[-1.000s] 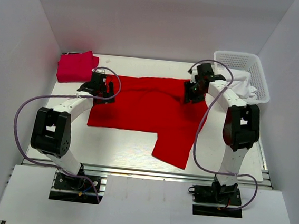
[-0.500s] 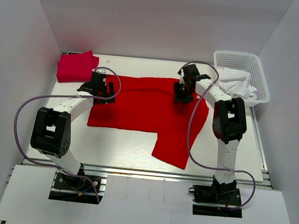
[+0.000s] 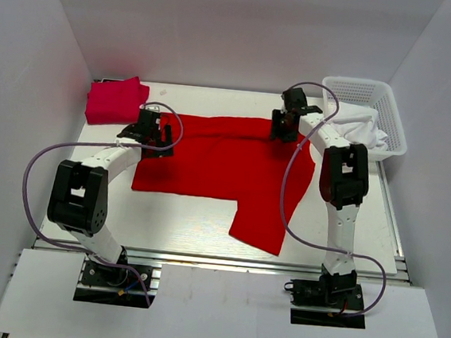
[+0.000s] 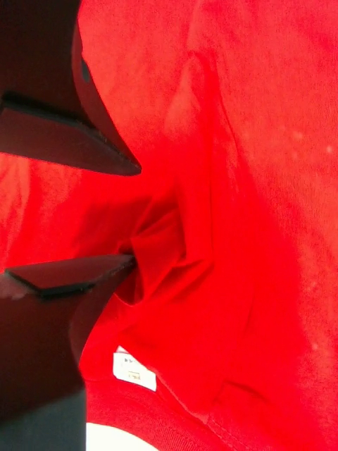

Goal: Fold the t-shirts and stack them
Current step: Fold the flattened tshirt in 1/3 of the way

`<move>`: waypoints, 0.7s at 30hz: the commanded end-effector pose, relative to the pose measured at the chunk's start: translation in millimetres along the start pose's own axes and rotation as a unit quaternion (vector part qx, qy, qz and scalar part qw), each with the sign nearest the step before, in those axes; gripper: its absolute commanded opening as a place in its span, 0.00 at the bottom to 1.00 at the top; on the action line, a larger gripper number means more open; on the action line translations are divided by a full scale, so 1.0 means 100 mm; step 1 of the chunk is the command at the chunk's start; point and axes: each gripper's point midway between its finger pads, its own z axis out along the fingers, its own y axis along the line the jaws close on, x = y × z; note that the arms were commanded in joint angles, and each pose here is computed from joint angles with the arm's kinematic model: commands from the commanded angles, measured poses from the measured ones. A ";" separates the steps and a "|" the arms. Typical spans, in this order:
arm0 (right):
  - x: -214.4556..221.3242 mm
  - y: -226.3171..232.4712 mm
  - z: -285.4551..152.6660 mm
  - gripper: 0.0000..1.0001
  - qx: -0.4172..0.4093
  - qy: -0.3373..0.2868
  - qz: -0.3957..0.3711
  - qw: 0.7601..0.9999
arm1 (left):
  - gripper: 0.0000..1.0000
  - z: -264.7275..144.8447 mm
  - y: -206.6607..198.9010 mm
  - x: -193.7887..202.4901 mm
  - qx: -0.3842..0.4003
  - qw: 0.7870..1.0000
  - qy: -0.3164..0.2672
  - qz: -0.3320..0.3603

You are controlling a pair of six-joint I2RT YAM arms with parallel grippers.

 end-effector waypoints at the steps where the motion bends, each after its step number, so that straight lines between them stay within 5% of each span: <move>1: -0.16 -0.01 0.04 0.52 -0.007 -0.020 0.002 1.000 | 1.00 -0.02 0.00 -0.10 0.001 1.000 -0.009 -0.001; 5: -0.23 0.07 0.09 0.44 -0.026 -0.035 -0.004 0.999 | 1.00 -0.02 0.00 -0.10 0.001 1.000 -0.009 -0.001; 9: -0.33 0.10 0.08 0.00 -0.030 -0.050 0.003 0.998 | 1.00 -0.02 0.00 -0.10 0.001 1.000 -0.009 -0.001; 16: -0.24 0.16 -0.22 0.00 -0.045 -0.042 0.005 0.998 | 1.00 -0.02 0.00 -0.10 0.001 1.000 -0.009 -0.001; 21: 0.09 0.33 -0.53 0.00 -0.103 0.024 0.000 0.994 | 1.00 -0.04 -0.02 -0.13 0.007 1.000 -0.012 -0.002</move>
